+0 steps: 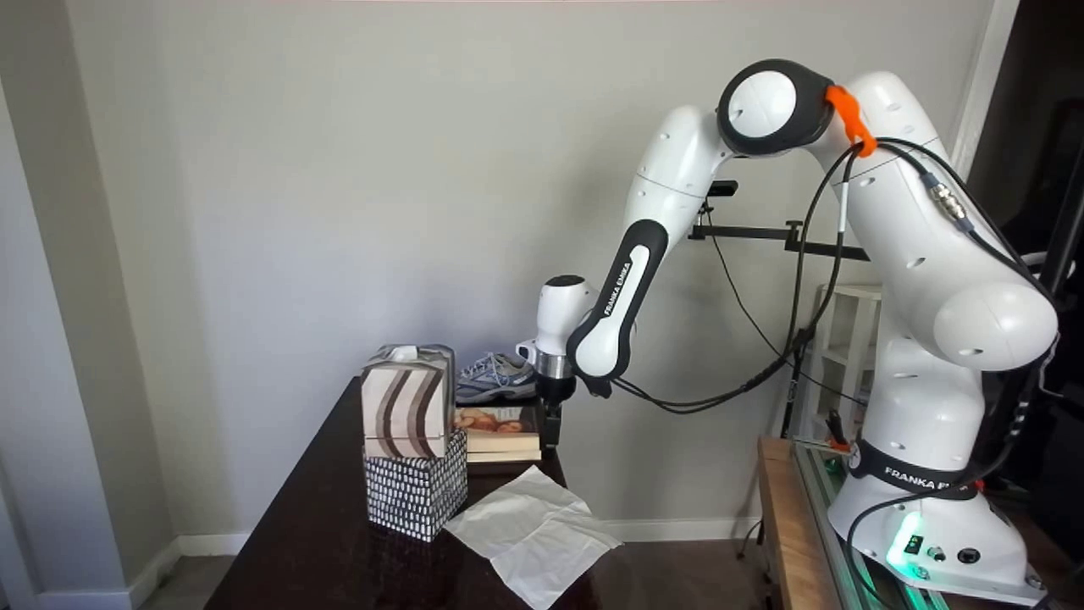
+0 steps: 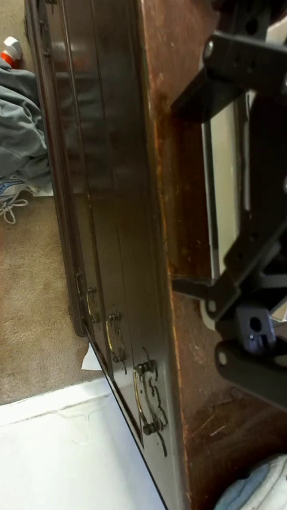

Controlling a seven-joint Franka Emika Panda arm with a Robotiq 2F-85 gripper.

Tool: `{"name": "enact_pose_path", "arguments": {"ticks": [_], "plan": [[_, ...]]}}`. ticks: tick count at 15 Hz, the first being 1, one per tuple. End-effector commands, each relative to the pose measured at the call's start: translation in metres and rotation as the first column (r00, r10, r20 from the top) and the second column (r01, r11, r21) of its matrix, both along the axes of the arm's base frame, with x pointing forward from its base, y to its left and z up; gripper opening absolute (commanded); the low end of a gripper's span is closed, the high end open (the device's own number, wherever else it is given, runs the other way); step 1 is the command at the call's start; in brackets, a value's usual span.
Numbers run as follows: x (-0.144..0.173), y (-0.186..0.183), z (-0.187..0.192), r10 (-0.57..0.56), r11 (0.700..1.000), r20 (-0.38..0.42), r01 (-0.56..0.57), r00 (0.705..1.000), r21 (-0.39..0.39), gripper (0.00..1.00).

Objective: Put objects in order and clean up

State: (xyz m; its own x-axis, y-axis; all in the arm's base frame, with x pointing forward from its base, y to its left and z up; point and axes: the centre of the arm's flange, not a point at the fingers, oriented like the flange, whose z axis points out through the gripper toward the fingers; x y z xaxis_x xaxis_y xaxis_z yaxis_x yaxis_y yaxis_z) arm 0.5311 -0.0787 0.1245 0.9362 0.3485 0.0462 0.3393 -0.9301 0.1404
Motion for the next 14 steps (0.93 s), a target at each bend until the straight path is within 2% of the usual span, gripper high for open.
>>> {"name": "enact_pose_path", "arguments": {"ticks": [1, 14], "plan": [[0.029, -0.003, -0.012, -0.005, 1.000, 0.042, 0.005, 0.999, 0.002, 1.00], [0.092, 0.006, -0.014, 0.022, 0.999, 0.131, -0.025, 0.991, 0.020, 1.00]]}}
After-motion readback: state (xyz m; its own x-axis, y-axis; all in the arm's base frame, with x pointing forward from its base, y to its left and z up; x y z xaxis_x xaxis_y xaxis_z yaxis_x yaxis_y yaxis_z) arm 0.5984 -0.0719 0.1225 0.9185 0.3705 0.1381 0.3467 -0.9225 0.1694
